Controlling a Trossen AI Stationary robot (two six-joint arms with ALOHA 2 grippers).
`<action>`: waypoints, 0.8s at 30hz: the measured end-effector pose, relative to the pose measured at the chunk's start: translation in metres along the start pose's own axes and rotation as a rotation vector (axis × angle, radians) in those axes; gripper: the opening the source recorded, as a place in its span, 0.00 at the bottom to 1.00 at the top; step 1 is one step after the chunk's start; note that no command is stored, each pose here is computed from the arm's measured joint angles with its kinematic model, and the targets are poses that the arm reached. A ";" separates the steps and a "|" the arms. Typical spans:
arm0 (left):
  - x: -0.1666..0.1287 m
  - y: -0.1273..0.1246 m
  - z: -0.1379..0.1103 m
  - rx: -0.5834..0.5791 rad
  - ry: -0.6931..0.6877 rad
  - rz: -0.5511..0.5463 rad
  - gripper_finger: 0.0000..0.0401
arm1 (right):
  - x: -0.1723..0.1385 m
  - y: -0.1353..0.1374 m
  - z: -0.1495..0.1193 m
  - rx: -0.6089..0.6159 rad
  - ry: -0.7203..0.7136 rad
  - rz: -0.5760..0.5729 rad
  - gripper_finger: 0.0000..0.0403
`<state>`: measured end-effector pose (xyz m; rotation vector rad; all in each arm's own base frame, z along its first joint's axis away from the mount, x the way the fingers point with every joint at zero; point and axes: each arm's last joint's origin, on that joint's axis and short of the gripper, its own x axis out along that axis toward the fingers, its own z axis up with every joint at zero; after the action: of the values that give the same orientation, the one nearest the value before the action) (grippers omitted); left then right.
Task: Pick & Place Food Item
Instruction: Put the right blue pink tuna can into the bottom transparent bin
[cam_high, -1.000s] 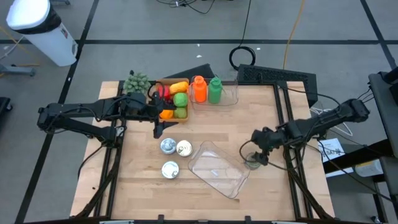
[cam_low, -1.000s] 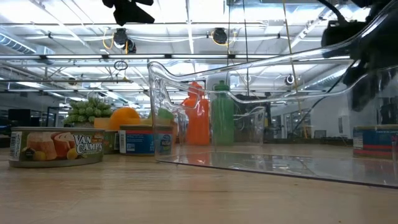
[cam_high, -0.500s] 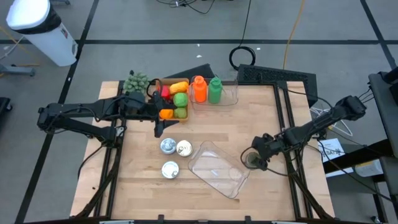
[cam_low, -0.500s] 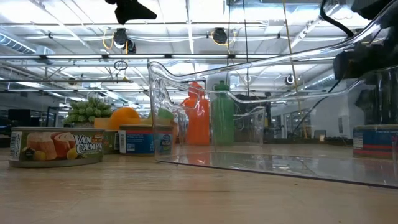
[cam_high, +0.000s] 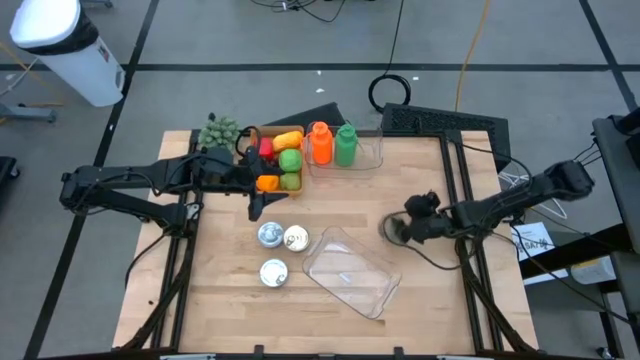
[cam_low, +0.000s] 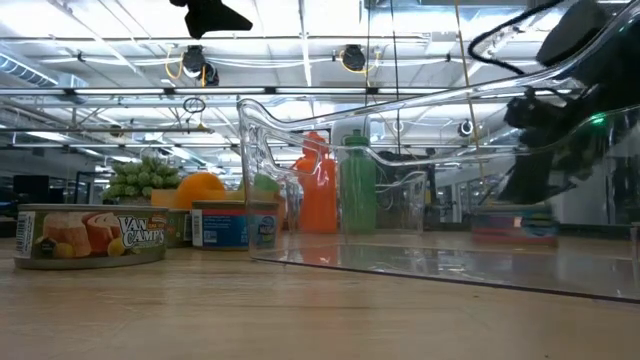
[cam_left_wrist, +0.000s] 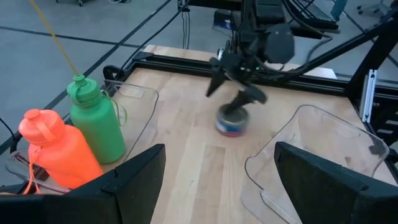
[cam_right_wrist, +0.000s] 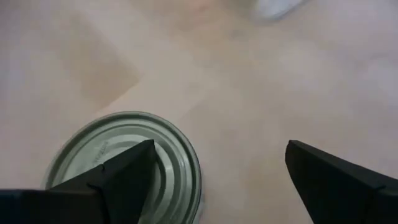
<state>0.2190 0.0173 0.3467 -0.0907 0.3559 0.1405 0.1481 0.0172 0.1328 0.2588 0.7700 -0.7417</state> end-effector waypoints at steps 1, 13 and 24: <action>0.000 0.000 0.000 0.000 0.000 0.000 0.77 | 0.001 -0.002 0.002 -0.002 -0.020 -0.026 0.84; 0.000 0.000 0.000 0.015 0.001 0.000 0.77 | -0.005 0.009 0.053 -0.299 -0.006 0.227 0.85; 0.000 0.000 0.000 0.033 0.005 0.000 0.77 | 0.005 0.017 0.047 -0.497 0.056 0.318 0.88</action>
<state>0.2189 0.0173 0.3463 -0.0584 0.3627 0.1347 0.1876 0.0051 0.1615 -0.0500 0.9145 -0.2298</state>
